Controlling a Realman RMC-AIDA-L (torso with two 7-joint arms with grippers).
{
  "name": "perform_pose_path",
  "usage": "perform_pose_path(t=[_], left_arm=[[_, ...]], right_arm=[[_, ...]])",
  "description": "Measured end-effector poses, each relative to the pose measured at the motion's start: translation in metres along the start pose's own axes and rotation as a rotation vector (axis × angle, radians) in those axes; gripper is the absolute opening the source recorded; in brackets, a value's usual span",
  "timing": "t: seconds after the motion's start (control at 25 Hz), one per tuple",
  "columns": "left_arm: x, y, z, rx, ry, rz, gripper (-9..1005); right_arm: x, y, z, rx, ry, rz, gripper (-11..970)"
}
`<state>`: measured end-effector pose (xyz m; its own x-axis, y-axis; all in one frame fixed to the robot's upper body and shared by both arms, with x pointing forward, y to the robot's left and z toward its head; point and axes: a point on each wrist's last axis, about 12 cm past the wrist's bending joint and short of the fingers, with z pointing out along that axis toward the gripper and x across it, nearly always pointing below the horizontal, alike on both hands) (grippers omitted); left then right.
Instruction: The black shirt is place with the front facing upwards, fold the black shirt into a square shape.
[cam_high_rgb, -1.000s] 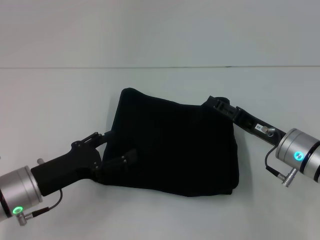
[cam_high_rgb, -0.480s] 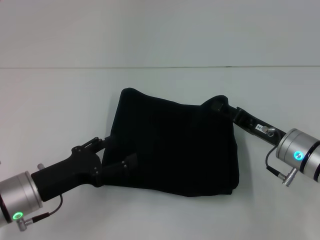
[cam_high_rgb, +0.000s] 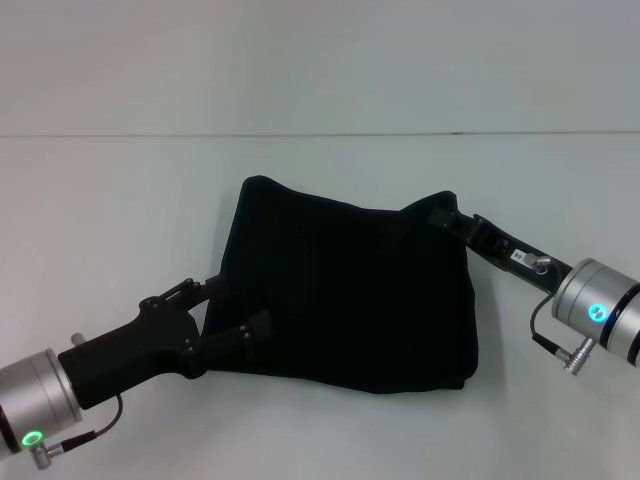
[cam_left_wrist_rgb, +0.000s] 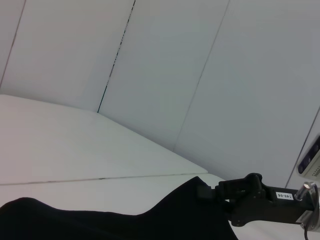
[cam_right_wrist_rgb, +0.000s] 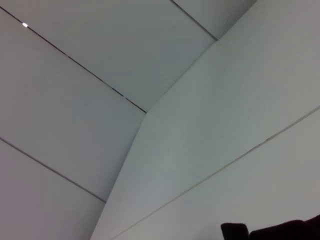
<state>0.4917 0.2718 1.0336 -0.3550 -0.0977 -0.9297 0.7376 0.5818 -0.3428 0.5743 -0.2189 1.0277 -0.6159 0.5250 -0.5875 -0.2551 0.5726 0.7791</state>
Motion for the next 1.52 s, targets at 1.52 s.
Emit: perform_pose_path(t=[1.52], left_arm=[[0.000,-0.001,0.003,0.008,0.005,-0.020,926]], right_arm=[[-0.010,-0.031,-0.045,0.092,-0.195,-0.010,338]])
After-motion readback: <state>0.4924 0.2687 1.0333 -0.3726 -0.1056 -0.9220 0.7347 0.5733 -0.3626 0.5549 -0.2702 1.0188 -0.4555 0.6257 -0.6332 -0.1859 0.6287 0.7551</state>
